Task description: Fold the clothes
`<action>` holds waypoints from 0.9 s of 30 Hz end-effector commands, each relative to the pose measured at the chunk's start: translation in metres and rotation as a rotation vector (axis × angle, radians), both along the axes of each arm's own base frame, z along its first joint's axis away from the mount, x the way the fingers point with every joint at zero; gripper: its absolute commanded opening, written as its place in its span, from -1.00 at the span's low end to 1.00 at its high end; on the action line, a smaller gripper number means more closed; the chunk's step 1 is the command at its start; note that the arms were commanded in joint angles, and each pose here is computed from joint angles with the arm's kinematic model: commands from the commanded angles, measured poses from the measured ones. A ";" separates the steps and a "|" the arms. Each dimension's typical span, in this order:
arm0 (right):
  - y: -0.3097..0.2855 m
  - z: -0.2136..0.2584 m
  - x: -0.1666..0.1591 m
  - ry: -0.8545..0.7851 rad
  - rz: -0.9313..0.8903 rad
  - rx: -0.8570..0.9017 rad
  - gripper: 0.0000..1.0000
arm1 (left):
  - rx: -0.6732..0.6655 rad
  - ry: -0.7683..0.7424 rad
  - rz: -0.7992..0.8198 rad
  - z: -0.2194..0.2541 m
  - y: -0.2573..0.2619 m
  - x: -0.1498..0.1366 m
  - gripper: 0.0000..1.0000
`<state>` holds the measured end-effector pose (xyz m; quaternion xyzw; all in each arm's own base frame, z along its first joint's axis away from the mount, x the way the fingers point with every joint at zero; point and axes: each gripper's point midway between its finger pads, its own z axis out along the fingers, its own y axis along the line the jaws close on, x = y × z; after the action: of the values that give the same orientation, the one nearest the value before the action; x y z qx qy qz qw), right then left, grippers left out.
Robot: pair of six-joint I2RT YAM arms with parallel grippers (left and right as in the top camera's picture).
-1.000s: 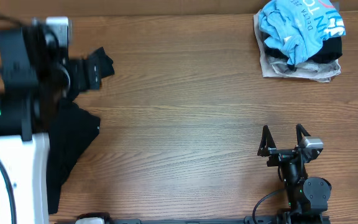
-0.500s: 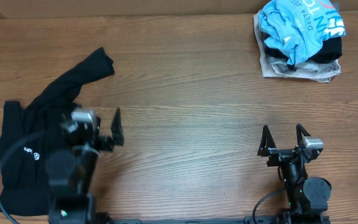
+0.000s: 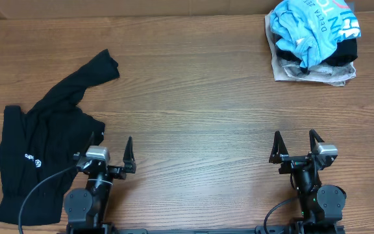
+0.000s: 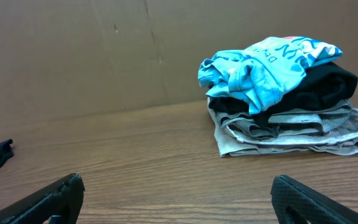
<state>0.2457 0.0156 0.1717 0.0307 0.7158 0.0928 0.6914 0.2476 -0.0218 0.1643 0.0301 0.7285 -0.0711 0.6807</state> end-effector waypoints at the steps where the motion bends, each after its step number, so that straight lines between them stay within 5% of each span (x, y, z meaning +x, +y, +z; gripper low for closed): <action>1: -0.001 -0.001 0.000 -0.006 -0.010 0.001 1.00 | -0.009 0.022 0.000 -0.010 0.000 -0.002 0.99; 27: -0.001 -0.001 0.000 -0.006 -0.010 0.001 1.00 | -0.005 -0.005 0.003 -0.004 0.000 -0.003 1.00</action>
<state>0.2457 0.0156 0.1716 0.0309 0.7160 0.0927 0.6913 0.2449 -0.0217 0.1604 0.0296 0.7290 -0.0707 0.6802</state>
